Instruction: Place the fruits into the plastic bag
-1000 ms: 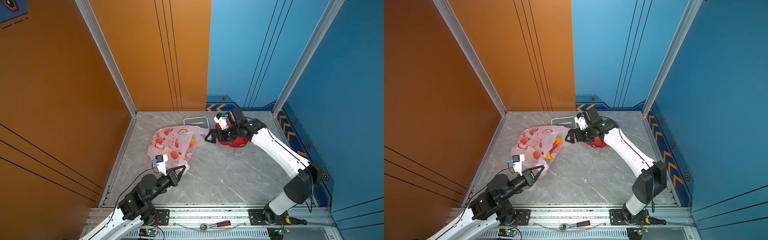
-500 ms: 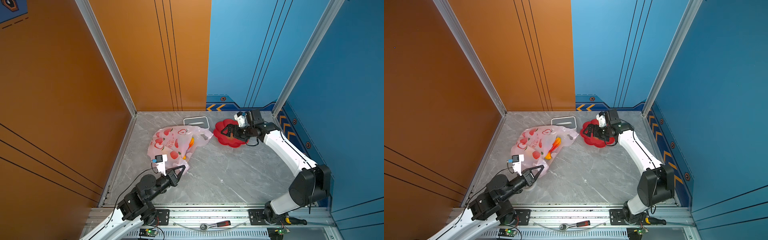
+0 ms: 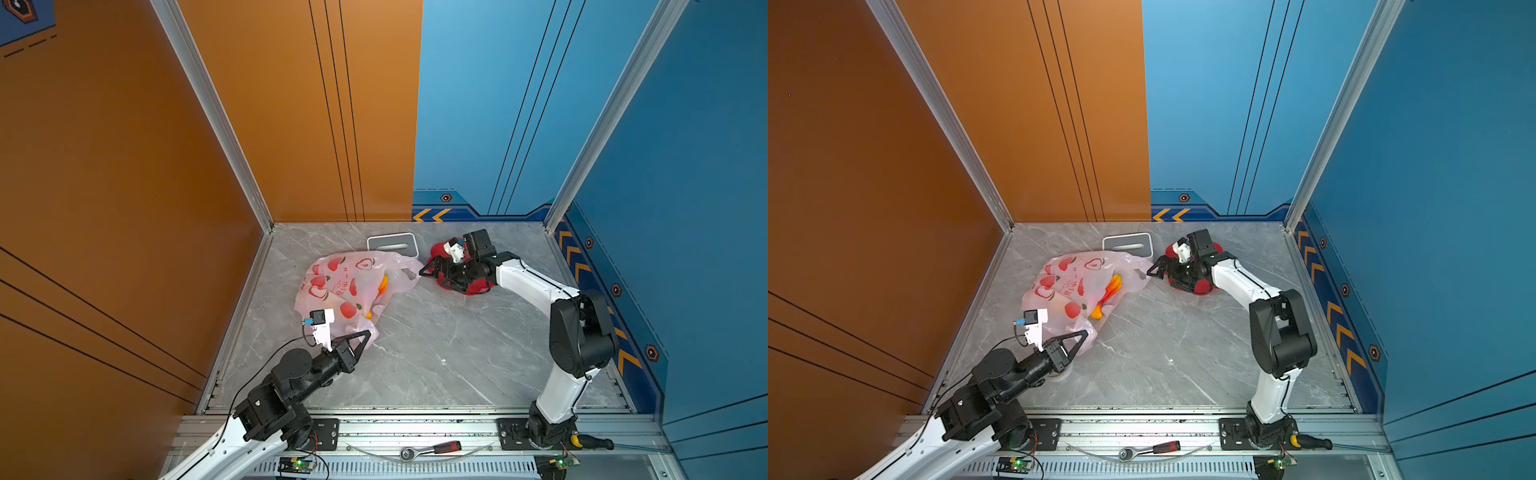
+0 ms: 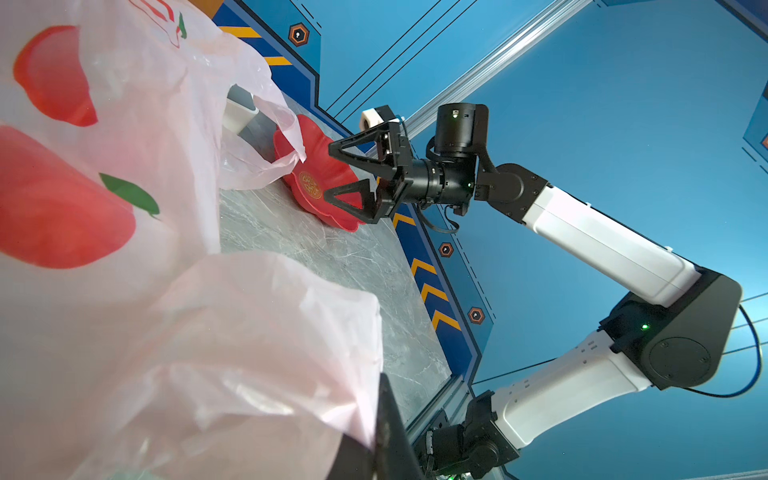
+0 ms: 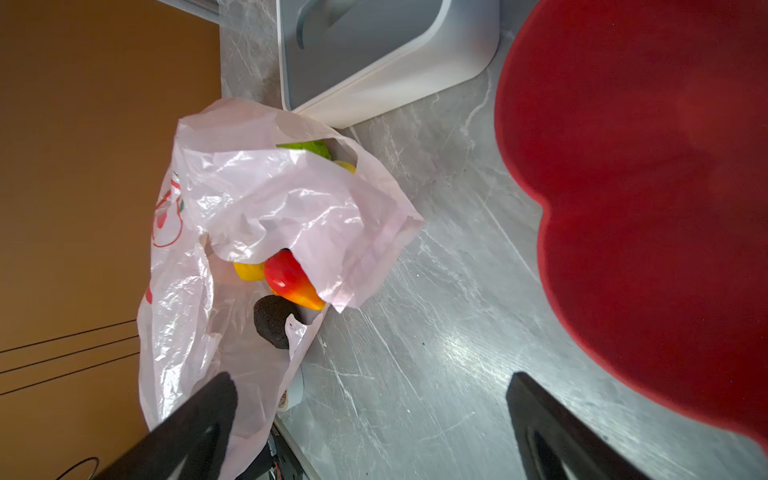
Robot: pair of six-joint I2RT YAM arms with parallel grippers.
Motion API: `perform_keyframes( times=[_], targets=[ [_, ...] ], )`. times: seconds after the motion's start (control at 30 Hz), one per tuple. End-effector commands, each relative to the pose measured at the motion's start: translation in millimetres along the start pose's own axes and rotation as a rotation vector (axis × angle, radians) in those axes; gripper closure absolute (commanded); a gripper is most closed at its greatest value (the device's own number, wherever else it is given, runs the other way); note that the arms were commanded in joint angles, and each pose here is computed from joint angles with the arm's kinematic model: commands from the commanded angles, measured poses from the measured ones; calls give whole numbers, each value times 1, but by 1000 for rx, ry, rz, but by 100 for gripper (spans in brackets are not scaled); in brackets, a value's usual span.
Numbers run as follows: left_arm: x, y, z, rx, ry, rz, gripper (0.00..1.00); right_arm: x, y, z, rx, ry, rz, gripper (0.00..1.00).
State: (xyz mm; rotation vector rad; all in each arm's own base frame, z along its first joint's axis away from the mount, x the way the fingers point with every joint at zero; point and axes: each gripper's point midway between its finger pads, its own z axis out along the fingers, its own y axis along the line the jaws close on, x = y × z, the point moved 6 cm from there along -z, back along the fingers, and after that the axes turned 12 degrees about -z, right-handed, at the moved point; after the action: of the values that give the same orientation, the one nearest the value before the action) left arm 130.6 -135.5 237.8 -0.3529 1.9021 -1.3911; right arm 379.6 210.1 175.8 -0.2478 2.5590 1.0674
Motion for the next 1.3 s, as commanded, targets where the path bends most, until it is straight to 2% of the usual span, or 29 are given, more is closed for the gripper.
perform_keyframes(
  times=[0.0,0.37,0.93,1.13,1.27],
  targets=[
    [-5,-9,-6,21,-14,3,100,-9,15,6,-3,-12,-89,0],
    [-4,-7,-7,18,-18,-1,100,-9,29,36,249,103,-418,0],
    [-4,2,-14,-14,-32,-10,100,-30,37,55,283,89,-454,7],
    [-5,2,-15,-12,-35,-12,100,-31,23,69,310,109,-430,10],
    [-5,3,-17,-16,-37,-12,100,-43,25,70,320,79,-432,11]
  ],
)
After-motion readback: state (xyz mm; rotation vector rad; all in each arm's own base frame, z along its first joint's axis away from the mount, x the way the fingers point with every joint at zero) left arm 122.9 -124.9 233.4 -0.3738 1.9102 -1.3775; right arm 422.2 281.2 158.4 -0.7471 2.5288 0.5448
